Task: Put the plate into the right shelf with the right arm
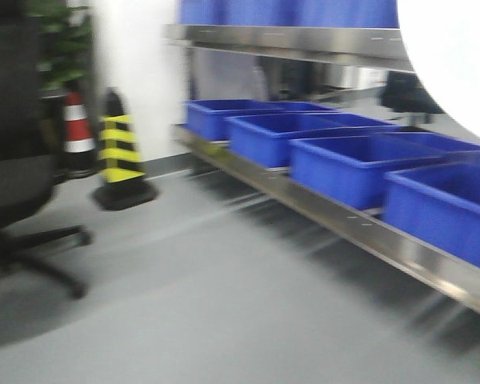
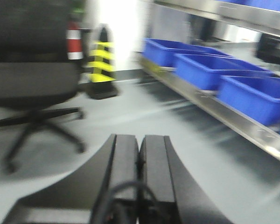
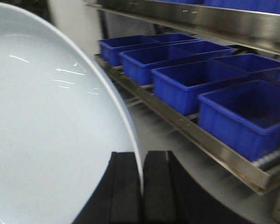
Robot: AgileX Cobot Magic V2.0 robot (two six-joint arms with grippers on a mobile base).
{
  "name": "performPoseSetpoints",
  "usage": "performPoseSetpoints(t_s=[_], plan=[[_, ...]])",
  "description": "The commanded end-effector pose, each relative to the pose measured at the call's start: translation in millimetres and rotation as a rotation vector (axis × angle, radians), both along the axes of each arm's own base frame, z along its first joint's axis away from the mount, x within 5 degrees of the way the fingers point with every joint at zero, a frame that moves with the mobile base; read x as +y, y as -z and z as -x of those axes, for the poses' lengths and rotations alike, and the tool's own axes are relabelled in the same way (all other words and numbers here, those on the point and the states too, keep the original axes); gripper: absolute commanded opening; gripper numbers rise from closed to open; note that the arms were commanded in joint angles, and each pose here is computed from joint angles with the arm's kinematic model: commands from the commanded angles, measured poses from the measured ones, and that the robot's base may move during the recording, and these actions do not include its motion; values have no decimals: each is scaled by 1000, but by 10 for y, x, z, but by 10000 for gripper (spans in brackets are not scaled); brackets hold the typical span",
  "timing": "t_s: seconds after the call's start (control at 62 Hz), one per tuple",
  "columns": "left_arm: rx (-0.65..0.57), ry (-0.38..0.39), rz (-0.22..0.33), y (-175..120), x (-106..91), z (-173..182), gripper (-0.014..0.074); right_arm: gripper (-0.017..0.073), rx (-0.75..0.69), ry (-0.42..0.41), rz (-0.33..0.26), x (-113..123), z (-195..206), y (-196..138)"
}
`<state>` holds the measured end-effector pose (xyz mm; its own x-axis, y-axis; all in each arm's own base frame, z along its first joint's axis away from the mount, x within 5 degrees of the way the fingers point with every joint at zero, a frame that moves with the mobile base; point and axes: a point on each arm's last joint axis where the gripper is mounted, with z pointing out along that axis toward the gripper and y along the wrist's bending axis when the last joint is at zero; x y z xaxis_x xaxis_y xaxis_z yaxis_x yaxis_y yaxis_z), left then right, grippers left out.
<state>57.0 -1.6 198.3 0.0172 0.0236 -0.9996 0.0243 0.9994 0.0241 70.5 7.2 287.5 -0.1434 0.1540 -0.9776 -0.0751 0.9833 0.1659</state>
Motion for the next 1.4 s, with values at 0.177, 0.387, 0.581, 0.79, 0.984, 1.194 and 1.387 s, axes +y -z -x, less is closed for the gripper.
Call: performPoseSetpoints(t_s=[0.177, 0.387, 0.581, 0.79, 0.984, 1.194, 1.387], plan=[[-89, -9, 18, -52, 10, 8, -128, 54, -115, 12, -3, -10, -5, -178], [-89, -9, 18, -52, 10, 8, -128, 54, -115, 12, -3, -10, -5, -178], [-89, -9, 18, -52, 10, 8, -128, 54, -115, 12, -3, -10, -5, -178], [-89, -9, 18, -52, 10, 8, -128, 54, -115, 12, -3, -10, -5, -178], [-89, -9, 18, -52, 10, 8, -128, 54, -115, 12, -3, -10, -5, -178], [-89, -9, 18, -52, 10, 8, -128, 54, -115, 12, -3, -10, -5, -178], [-89, -9, 18, -52, 10, 8, -128, 54, -115, 12, -3, -10, -5, -178]])
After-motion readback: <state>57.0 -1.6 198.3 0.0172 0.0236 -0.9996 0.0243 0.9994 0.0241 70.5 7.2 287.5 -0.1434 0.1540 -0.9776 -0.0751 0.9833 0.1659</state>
